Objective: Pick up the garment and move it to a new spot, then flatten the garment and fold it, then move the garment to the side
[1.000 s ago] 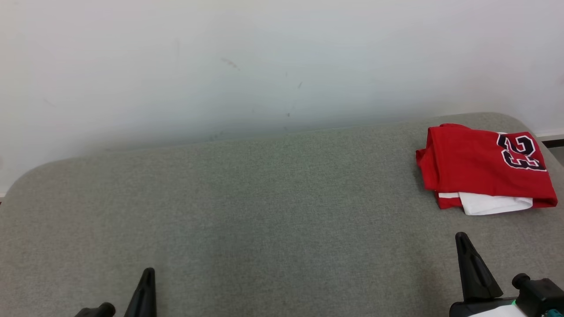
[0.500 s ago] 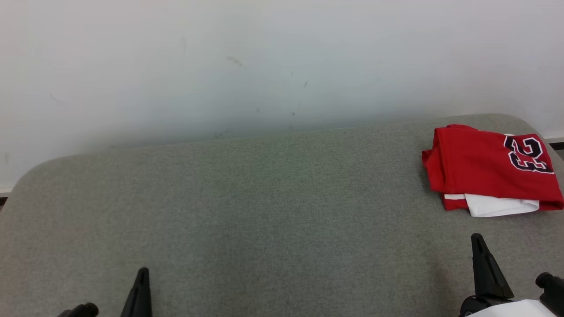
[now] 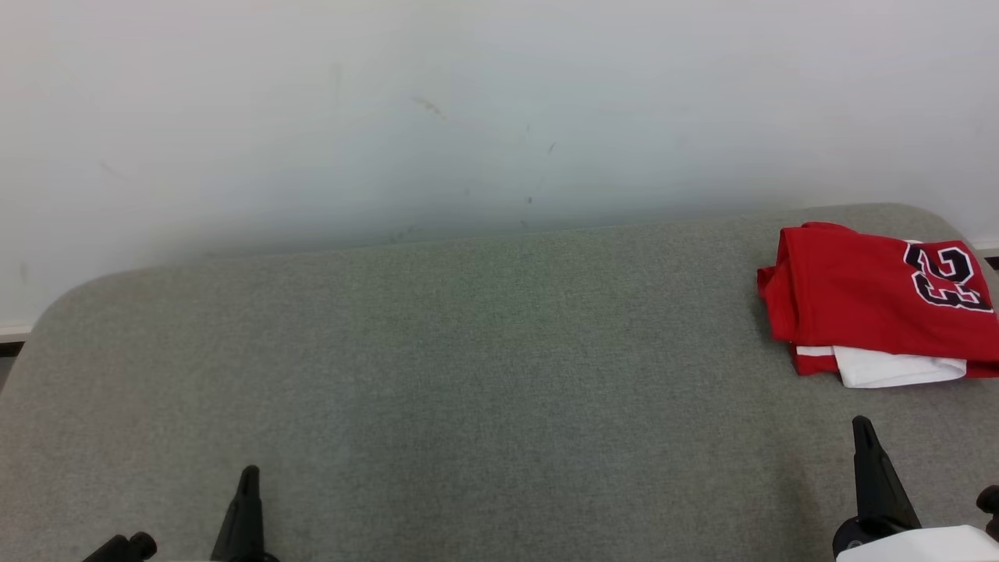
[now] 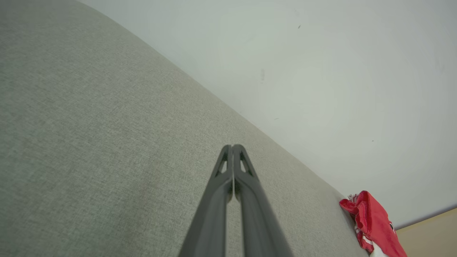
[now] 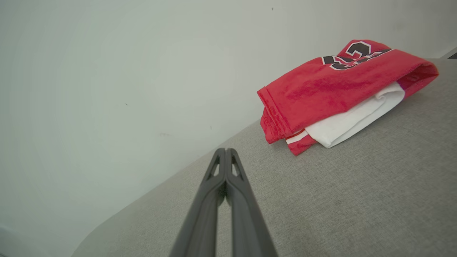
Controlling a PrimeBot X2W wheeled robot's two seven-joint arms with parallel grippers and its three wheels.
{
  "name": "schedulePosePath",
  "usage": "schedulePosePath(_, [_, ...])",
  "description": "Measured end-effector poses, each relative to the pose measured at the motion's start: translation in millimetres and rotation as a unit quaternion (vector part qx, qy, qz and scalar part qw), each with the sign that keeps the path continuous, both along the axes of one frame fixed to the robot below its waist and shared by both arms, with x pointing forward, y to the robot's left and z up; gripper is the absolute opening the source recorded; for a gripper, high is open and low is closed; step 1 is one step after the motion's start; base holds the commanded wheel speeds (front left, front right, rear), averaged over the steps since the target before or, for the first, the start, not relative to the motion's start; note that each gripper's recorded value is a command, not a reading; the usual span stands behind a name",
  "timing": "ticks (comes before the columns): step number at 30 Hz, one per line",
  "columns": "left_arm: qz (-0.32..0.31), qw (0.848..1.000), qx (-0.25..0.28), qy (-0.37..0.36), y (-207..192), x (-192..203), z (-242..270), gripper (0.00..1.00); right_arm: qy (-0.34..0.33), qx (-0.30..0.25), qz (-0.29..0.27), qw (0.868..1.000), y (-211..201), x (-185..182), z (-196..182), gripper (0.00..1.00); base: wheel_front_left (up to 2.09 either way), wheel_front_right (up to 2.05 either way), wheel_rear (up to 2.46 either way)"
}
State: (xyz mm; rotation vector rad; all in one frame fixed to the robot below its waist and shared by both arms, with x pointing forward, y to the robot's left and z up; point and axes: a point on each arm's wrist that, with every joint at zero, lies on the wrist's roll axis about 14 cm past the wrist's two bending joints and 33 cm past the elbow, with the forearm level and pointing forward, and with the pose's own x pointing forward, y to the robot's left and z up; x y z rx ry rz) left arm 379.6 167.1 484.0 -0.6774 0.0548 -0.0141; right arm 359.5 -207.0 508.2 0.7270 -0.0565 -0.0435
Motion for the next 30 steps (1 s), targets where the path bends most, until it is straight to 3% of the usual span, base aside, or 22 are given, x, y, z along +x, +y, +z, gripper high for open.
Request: schedulePosePath(30, [0.02, 0.983, -0.183, 0.014, 12, 5, 4, 0.0, 0.012, 0.171, 0.003, 0.985, -2, 10, -4, 0.0, 0.0, 0.0, 0.0])
